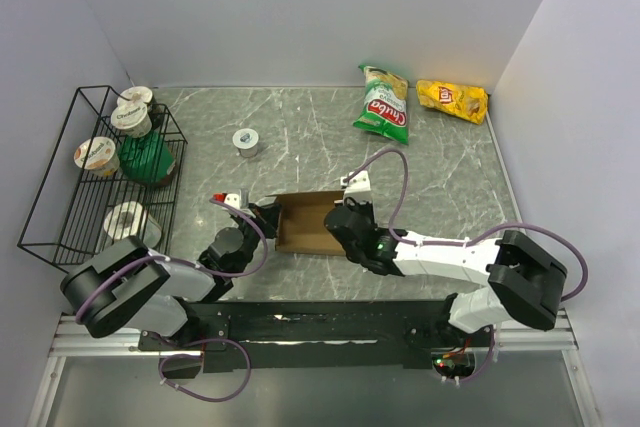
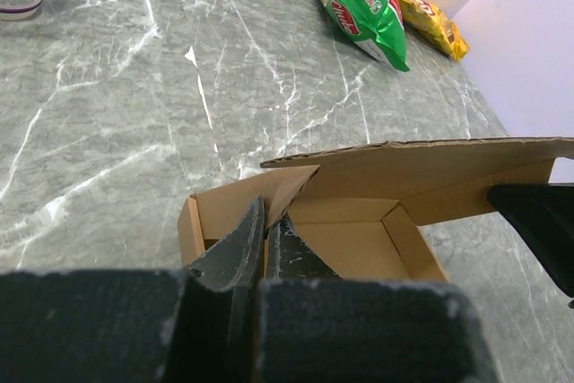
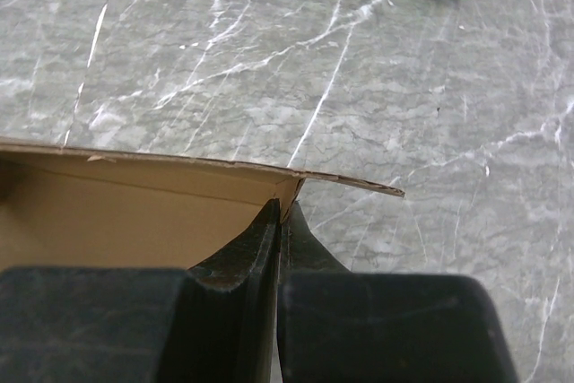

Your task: Fold the paper box

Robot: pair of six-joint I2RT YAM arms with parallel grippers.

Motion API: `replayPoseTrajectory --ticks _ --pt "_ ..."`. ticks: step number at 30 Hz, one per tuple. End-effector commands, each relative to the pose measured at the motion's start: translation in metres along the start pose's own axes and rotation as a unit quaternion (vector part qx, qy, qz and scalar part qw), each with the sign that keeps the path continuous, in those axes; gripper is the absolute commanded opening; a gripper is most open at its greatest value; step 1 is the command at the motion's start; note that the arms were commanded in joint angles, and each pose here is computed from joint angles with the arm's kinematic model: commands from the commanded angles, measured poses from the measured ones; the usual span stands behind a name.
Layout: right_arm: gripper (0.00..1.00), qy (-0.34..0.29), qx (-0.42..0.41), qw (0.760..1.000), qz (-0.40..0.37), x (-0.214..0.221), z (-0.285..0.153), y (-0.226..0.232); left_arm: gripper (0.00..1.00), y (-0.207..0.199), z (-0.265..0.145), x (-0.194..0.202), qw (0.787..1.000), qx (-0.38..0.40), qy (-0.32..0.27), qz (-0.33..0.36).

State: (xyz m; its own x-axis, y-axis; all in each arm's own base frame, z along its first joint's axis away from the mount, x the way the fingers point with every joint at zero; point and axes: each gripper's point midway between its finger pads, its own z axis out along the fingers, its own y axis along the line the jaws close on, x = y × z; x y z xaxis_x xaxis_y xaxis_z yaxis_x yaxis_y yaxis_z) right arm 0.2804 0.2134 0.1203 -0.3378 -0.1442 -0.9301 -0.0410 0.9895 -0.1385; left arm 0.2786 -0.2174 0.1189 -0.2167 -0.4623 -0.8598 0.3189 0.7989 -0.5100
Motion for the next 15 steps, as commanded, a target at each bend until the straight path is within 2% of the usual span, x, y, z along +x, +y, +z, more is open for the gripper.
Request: replayPoseTrajectory --ticks 1,15 --pt "0.0 0.028 -0.105 0.992 0.06 0.006 -0.016 0.059 0.01 -0.019 -0.024 0.063 0.99 0.056 0.13 -0.013" --pt "0.0 0.054 -0.063 0.997 0.004 0.055 -0.037 0.041 0.01 0.0 -0.035 0.064 0.991 0.02 0.133 -0.01"
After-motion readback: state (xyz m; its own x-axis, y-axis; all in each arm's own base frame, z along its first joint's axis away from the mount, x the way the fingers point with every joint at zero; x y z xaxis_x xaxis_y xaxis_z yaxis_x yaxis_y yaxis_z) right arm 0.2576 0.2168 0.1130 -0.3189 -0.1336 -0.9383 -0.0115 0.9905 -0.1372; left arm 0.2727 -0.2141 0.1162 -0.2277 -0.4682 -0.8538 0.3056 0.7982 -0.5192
